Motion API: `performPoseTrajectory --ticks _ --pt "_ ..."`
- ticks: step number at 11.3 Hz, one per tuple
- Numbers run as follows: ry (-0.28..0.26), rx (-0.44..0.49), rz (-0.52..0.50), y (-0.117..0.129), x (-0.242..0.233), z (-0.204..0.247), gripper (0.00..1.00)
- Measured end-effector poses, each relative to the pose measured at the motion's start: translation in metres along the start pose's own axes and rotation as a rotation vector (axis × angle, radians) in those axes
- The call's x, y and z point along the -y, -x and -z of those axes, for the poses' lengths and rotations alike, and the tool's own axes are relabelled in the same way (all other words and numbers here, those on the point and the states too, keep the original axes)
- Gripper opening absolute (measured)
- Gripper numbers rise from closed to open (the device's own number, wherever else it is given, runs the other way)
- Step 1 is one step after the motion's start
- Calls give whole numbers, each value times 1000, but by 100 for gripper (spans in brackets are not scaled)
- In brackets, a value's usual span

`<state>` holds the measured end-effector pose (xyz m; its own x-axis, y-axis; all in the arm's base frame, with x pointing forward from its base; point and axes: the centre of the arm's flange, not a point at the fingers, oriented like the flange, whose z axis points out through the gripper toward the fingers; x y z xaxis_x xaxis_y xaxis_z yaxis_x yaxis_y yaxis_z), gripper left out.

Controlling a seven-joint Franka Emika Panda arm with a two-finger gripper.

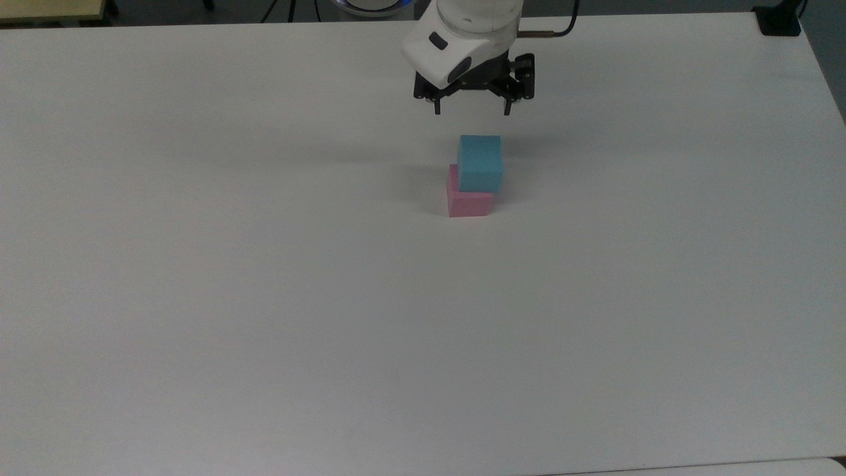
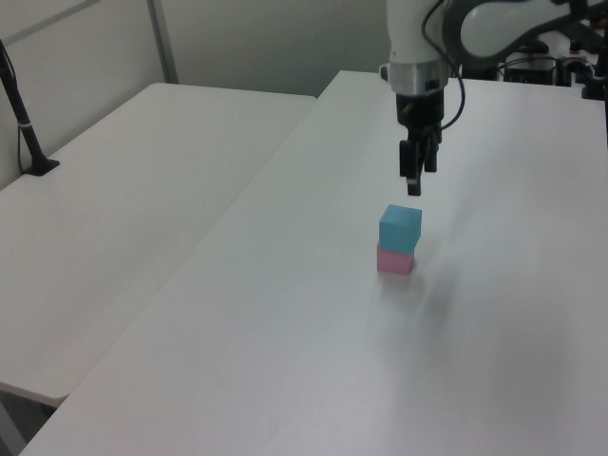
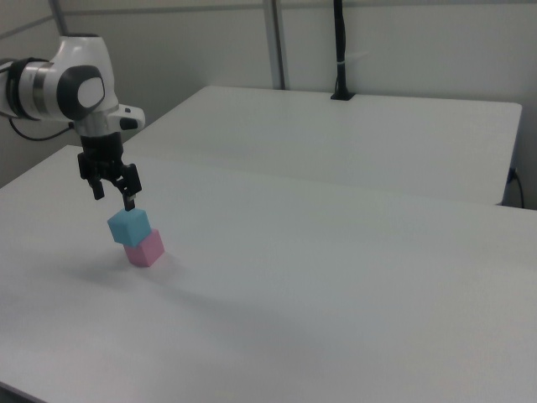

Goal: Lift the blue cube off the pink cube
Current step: 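Lower the open gripper over the blue cube atop the pink cube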

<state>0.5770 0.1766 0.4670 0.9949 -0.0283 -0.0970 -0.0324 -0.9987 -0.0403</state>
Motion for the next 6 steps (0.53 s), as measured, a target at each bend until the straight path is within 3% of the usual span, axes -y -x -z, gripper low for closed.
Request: performPoseTrajectory --ticks 3,6 --pt "65 -31 -56 -11 26 -35 100" --pt "88 -26 -60 -19 29 -56 100"
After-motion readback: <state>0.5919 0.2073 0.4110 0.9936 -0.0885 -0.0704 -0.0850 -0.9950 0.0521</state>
